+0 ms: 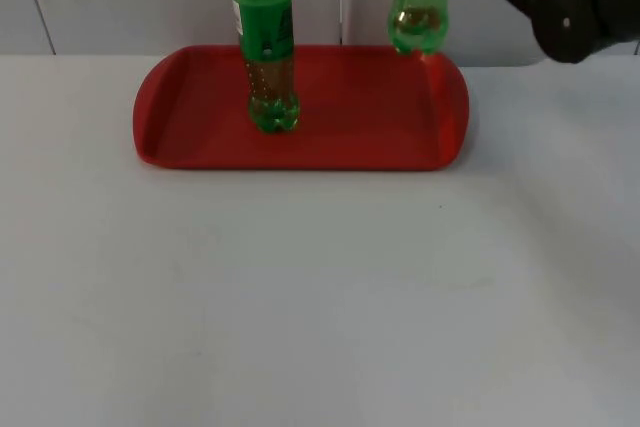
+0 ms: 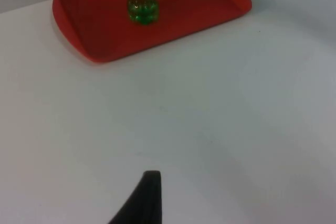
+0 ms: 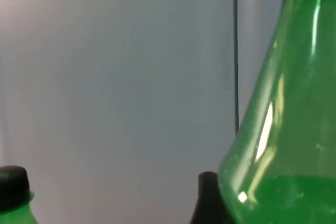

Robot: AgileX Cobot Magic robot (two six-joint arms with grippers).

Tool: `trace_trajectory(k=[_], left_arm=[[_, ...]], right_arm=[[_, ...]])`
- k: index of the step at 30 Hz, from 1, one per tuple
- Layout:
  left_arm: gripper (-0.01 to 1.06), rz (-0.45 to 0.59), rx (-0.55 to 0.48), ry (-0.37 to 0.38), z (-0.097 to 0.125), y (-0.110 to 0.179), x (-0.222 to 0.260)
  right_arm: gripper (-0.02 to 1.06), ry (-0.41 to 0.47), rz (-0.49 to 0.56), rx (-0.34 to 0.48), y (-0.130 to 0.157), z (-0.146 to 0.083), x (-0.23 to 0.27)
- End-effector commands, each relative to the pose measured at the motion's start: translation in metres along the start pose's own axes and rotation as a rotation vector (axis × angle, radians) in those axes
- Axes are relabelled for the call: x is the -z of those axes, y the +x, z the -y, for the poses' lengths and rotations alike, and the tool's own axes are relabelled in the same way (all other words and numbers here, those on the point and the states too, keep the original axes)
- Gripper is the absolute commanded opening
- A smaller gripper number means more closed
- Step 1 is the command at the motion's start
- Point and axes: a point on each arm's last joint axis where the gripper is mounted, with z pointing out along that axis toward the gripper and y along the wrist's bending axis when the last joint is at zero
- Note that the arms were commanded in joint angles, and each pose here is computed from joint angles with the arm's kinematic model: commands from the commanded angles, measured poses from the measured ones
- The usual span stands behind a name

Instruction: Place the bottle upright on the tray.

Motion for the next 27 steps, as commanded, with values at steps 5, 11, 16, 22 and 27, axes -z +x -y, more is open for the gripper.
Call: trace_trajectory(k=[5, 11, 16, 22, 27], left_arm=[[1.05, 0.01, -0.003, 0.001, 0.0, 0.0, -0.001], [1.05, 0.01, -0.003, 0.001, 0.0, 0.0, -0.001], [1.05, 0.01, -0.004, -0.001, -0.001, 0.0, -0.001], [1.05, 0.01, -0.004, -0.001, -0.001, 0.0, -0.001], [1.05, 0.01, -0.005, -0.003, -0.001, 0.0, -0.001]], right_arm=[[0.0, -0.013, 0.122, 0.003, 0.011, 0.002, -0.006], [0.0, -0.012, 0.136, 0.045, 0.026, 0.002, -0.01], [0.0, 0.002, 0.147, 0.031, 0.042, 0.005, -0.013], [0.0, 0.029, 0.148, 0.01, 0.062, 0.007, -0.009], [0.0, 0.018, 0.136, 0.012, 0.082, 0.006, -0.004]])
